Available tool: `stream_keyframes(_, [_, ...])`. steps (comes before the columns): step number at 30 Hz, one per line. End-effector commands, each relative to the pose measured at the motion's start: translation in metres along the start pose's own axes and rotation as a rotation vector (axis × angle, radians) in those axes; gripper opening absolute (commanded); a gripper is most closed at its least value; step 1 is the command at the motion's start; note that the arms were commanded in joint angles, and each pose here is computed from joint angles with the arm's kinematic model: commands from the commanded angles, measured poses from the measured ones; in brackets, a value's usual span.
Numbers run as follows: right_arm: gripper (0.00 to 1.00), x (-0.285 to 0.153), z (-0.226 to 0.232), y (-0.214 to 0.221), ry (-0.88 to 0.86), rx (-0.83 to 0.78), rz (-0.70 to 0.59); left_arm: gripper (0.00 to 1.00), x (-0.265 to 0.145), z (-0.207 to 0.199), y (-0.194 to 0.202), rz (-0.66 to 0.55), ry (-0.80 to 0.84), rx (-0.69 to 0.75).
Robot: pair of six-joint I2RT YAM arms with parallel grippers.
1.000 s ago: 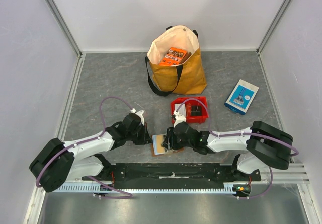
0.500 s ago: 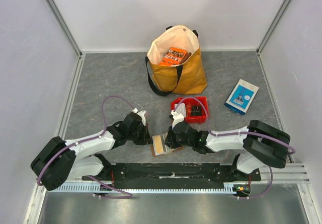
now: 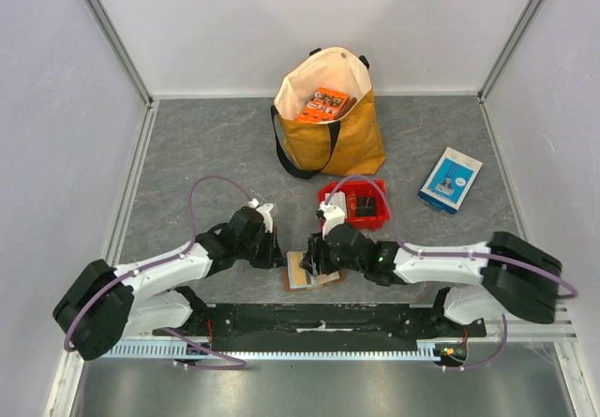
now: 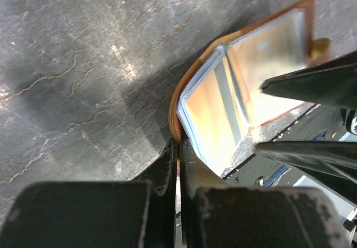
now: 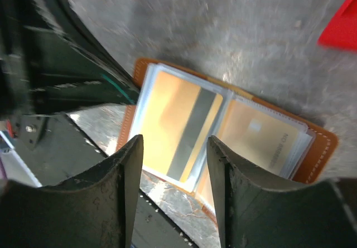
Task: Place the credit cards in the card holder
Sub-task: Insert the credit card into the card holder, then move the storage box to the center of the board.
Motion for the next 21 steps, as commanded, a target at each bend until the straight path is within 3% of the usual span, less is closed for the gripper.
stream_keyframes(1, [0.61, -0.04, 0.011, -0.057, 0.076, -0.037, -0.189, 0.02, -0.012, -0.016, -0.008, -0.011, 0.065, 0.067])
stream_keyframes(5, [0.71, -0.072, -0.007, -0.088, 0.234, -0.013, -0.267, 0.02, -0.016, -0.022, -0.01, 0.006, 0.086, 0.09])
stream_keyframes(9, [0.74, -0.088, -0.048, -0.112, 0.363, 0.06, -0.252, 0.02, -0.019, -0.027, -0.014, 0.009, 0.096, 0.111])
stream_keyframes(15, [0.76, -0.067, -0.078, -0.119, 0.402, 0.078, -0.134, 0.02, -0.017, -0.03, -0.015, 0.032, 0.104, 0.123])
stream_keyframes(21, [0.79, -0.039, -0.092, -0.122, 0.386, 0.104, -0.115, 0.02, -0.016, -0.032, -0.017, 0.039, 0.11, 0.133])
Point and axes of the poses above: each gripper's point midway between its finger pads, its own x axis out along the fingers, its own z axis along the line the jaws close on, y = z × x, the point moved 9 cm from there along -x, back along the fingers, and after that the axes turned 11 degrees about -x, right-handed, at the moved point
